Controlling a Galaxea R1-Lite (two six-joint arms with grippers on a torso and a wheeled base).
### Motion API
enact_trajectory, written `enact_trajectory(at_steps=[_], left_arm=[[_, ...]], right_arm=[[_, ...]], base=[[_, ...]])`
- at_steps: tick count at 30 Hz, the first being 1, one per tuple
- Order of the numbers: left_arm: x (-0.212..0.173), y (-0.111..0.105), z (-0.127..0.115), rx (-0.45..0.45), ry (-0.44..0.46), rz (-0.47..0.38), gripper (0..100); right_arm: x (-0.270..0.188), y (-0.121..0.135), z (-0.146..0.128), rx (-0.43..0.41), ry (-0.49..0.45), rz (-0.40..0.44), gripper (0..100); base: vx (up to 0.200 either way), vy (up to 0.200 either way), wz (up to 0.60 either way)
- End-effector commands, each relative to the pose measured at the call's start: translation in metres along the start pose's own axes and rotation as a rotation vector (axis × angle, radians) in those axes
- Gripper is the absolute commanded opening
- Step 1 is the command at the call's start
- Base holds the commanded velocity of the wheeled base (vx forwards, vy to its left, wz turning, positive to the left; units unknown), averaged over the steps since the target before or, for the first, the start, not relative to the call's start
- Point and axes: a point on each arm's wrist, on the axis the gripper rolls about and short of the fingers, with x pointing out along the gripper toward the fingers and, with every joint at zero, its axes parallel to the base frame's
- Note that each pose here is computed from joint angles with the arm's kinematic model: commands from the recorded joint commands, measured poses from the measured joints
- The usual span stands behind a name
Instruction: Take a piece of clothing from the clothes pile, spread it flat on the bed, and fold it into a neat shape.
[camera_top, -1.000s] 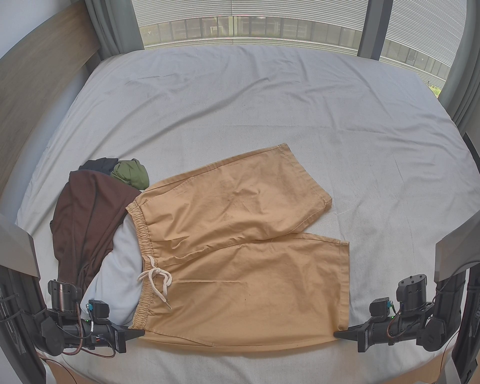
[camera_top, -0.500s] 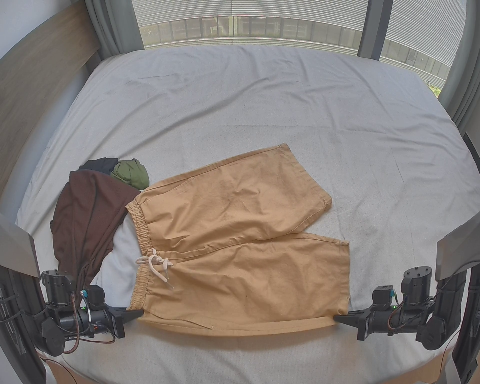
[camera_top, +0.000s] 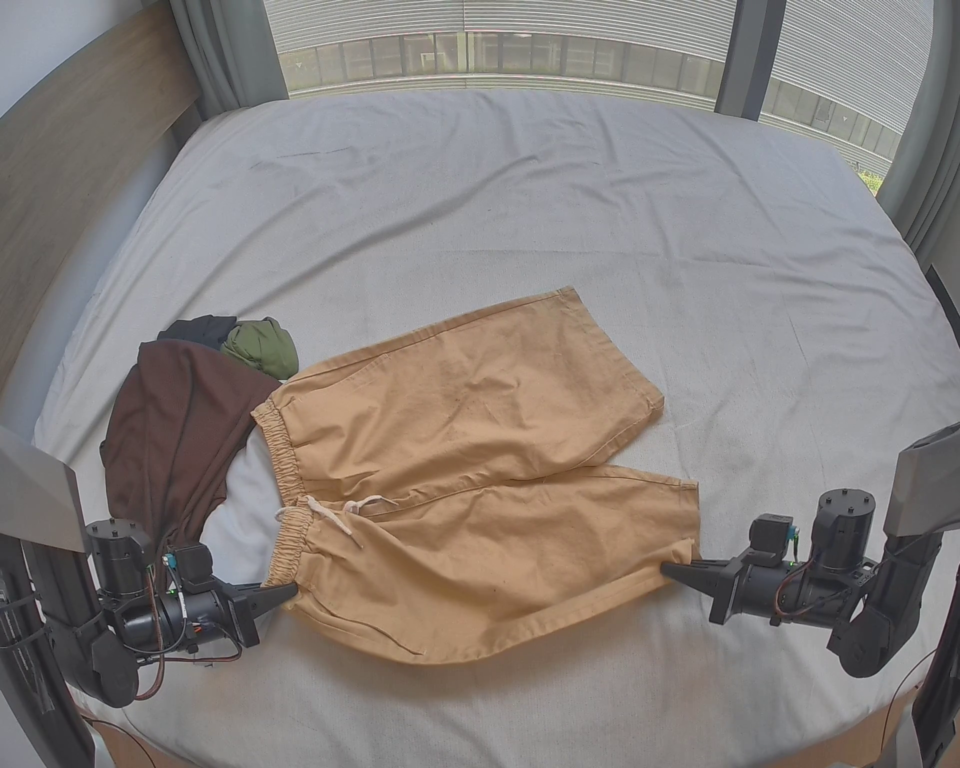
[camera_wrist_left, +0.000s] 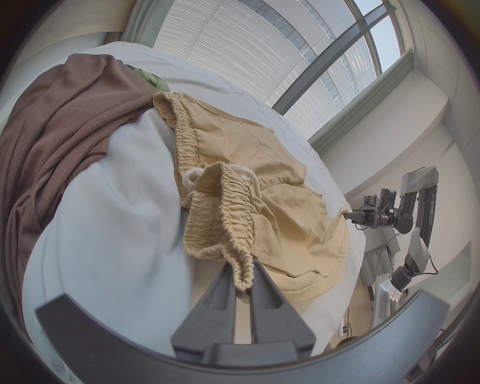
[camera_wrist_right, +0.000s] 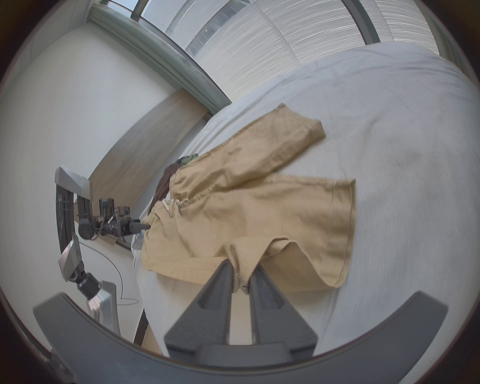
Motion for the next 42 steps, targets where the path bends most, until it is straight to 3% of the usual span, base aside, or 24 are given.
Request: enact_trajectory(at_steps=[1,19,30,42], left_arm=[[0.002,0.0,0.011,0.004,-0.047,-0.008,0],[0.0,-0.005,0.049,-0.054,-0.197,-0.039,0],[0.002,-0.004,0.057,-0.071,-0.23,-0.035,0],[0.0,-0.007,0.081,-0.158,-0.324,-0.05,0]], right_arm=[[0.0,0.003,0.02,-0.021,-0.082,0.016,0],[0.009,0.001,0.046,-0.023,-0.193,0.015,0],[0.011,0.002,0.056,-0.041,-0.231,0.028,0],[0.019,0.008,0.078,-0.021,-0.327,0.024,0]], base=[[0.0,0.0,0.0],[0.0,0.0,0.0],[0.0,0.0,0.0],[0.0,0.0,0.0]])
